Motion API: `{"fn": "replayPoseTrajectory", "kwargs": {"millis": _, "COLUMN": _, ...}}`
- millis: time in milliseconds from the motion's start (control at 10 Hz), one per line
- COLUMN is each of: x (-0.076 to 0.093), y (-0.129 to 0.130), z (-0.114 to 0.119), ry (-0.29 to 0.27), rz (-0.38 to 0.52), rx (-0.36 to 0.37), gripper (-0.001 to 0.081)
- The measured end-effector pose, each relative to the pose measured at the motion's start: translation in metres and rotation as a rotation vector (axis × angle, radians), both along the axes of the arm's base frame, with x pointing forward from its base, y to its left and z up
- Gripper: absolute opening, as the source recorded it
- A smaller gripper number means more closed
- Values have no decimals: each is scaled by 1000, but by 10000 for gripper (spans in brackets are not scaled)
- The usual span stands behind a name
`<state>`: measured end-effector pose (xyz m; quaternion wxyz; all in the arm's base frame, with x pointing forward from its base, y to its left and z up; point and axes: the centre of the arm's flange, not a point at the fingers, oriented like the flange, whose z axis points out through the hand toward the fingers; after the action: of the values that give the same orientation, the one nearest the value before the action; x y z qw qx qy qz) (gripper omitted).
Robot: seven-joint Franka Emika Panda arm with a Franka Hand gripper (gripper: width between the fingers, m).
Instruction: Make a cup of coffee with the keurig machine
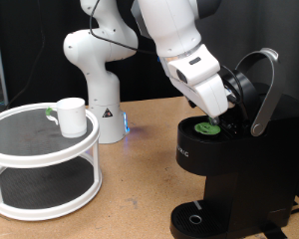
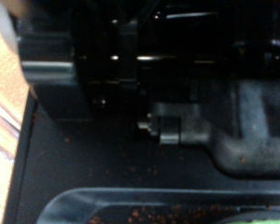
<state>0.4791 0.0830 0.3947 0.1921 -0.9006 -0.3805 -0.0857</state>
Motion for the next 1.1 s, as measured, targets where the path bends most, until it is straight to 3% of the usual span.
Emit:
{"fn": "replayPoseTrajectory", "kwargs": {"millis": 400, "x": 1, "y": -14, "z": 24, "ry": -39, "rz": -70, "rx": 48, "gripper": 803}}
{"fn": "replayPoseTrajectory", "kwargs": {"millis": 600, "x": 1, "y": -28, "z": 41, "ry": -58, "rz": -111, "rx": -2, "gripper": 803}}
{"fn": "replayPoseTrajectory", "kwargs": {"millis": 800, "x": 0, "y": -30, "z": 43, "ry": -59, "rz": -113, "rx": -12, "gripper": 803}}
{"fn": "replayPoseTrajectory", "kwargs": {"millis": 1100, "x": 3, "y": -43, "z": 49, "ry": -69, "rz": -125, "rx": 54, "gripper": 803}}
